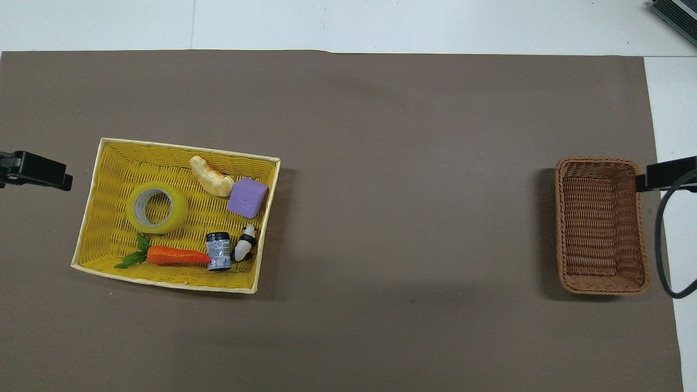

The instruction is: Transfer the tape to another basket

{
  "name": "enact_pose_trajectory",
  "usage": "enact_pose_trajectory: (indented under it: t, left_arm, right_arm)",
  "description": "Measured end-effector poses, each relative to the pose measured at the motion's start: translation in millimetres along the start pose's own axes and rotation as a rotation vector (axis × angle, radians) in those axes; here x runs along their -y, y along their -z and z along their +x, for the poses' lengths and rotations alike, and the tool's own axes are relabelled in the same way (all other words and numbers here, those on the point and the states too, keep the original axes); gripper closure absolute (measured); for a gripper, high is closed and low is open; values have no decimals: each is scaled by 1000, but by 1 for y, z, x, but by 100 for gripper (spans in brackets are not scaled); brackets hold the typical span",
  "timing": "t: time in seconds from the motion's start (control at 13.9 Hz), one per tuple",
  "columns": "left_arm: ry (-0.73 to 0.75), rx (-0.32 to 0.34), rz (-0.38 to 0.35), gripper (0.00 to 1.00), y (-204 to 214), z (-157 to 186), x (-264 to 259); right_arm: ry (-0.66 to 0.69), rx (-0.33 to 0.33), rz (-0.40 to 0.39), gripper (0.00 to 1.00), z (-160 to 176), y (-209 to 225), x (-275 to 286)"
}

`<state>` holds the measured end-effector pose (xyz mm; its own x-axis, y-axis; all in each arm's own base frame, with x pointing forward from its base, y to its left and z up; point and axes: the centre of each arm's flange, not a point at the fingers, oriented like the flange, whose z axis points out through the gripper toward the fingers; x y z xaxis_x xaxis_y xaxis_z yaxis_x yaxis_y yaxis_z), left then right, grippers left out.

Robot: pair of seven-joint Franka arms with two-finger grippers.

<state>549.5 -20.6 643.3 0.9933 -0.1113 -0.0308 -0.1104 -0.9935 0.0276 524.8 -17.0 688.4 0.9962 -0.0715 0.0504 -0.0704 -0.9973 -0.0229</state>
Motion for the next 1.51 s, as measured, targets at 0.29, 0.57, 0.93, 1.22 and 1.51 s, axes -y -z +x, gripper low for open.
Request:
enact_pose_trajectory:
  t: [0.29,0.57,0.93,1.22,1.51]
  left_arm:
    - [-1,-15,2,0,9,-6,0]
    - [0,-13,2,0,8,-6,0]
    - [5,-2,1,0,6,-7,3]
    - [10,5,0,0,4,-8,5]
    - [18,9,0,0,2,-11,10]
  right_arm:
    - [0,0,0,0,0,0,0]
    - [0,0,0,0,0,0,0]
    - [0,0,0,0,0,0,0]
    - [0,0,0,0,0,0,0]
    - [0,0,0,0,0,0,0]
